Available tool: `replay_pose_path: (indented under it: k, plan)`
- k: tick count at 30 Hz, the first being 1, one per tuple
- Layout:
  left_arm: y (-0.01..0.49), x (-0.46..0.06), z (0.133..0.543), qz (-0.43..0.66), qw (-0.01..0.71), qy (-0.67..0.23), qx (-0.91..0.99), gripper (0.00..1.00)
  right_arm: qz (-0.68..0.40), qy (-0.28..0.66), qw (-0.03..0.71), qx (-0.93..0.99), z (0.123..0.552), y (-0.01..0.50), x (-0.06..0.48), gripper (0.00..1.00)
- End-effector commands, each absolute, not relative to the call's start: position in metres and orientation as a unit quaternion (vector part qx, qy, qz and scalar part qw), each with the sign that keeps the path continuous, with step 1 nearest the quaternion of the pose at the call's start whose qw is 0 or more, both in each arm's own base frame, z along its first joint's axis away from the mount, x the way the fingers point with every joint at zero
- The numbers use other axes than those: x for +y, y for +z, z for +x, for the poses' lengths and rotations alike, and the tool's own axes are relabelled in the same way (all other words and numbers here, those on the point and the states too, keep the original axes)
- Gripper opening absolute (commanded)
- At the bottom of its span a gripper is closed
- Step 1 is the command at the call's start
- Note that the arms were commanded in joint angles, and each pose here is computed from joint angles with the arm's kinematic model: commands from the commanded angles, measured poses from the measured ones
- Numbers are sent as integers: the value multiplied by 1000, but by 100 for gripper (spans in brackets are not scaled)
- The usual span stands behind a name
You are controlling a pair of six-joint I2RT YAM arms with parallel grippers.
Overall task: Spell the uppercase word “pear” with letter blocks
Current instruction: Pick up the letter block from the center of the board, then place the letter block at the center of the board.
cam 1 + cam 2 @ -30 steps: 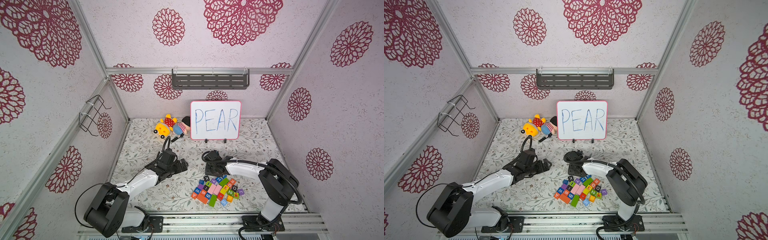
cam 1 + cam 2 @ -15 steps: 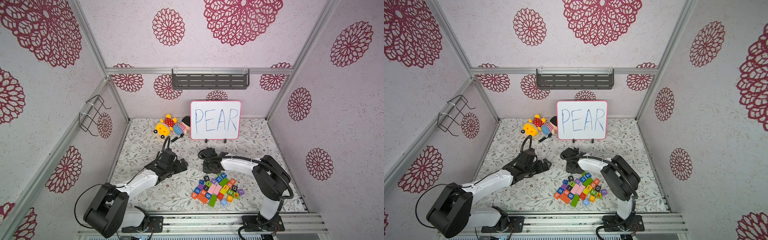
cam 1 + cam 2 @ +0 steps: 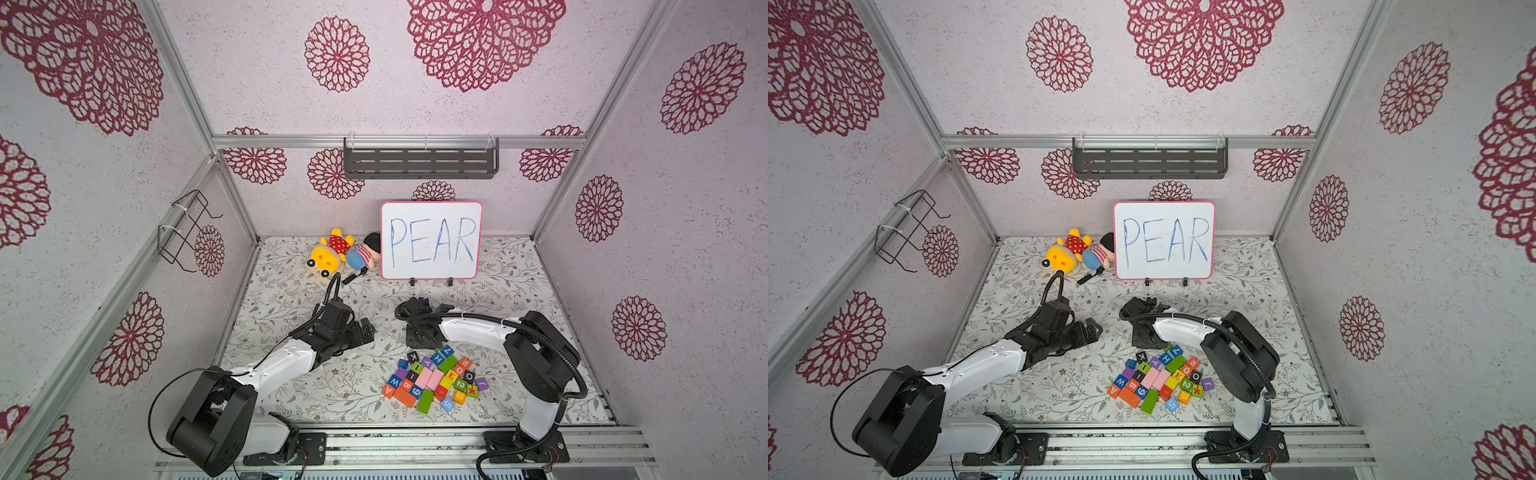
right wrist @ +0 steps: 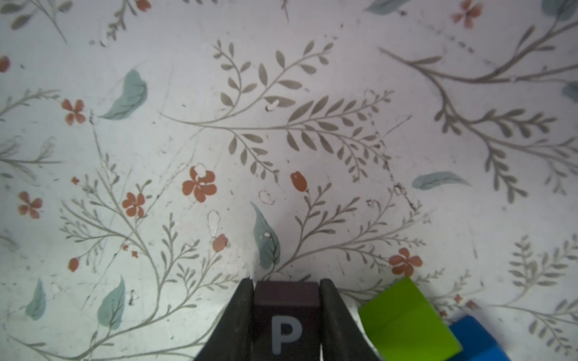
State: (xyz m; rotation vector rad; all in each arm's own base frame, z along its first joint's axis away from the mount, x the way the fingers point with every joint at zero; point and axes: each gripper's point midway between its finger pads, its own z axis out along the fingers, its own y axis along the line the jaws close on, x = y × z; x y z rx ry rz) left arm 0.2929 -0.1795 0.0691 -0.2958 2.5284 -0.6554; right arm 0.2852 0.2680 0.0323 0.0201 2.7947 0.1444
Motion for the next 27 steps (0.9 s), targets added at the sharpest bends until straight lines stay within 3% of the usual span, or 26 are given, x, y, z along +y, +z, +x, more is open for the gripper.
replay_pose_path:
  k: [1,19,27]
  plan:
    - [89,-183,302,-110,278,-250,921,98,3,36,189,981,295,46,268,30]
    - [108,-193,372,-97,274,-283,914,98,1,43,222,974,414,52,287,28]
    - [103,-200,375,-97,262,-292,915,98,-5,47,219,975,432,47,293,28]
